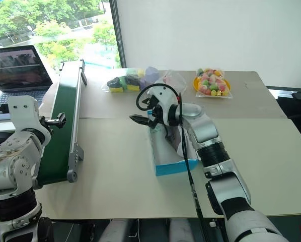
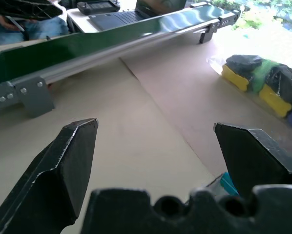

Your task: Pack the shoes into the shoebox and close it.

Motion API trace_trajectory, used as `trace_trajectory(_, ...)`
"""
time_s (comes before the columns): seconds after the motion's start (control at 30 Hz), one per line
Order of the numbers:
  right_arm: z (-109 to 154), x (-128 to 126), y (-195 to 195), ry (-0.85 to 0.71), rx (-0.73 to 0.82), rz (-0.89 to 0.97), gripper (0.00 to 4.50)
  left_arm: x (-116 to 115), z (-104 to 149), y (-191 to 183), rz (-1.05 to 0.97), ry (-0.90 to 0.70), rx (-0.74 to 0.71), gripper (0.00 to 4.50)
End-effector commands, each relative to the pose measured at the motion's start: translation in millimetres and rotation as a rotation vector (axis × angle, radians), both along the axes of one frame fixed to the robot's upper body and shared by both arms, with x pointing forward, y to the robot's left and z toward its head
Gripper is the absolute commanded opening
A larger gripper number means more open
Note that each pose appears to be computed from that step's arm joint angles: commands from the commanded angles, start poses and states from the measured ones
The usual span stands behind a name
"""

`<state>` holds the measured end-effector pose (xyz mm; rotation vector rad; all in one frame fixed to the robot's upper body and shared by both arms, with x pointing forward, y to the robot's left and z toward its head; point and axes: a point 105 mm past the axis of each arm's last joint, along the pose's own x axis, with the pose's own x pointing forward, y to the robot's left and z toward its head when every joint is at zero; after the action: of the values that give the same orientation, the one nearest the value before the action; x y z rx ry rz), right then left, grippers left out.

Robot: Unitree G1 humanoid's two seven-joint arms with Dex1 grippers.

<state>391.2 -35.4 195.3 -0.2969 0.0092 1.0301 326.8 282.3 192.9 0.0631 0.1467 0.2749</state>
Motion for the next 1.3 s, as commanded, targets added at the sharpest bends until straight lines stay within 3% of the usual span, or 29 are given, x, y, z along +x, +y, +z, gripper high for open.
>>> trace_trajectory(0.03, 25, 6, -10, -0.088, 0.051, -0.045, 4.5, 0, 10, 7, 0.02, -0.058, 0.016, 4.46)
trace_trajectory(0.8, 21, 12, -10, -0.054, 0.076, -0.091, 4.5, 19, 11, -3, -0.034, -0.073, 0.073, 4.46)
trace_trajectory(1.3, 23, -1, 11, 0.004, 0.155, -0.025, 4.5, 15, -9, 23, 0.009, -0.097, 0.06, 4.46)
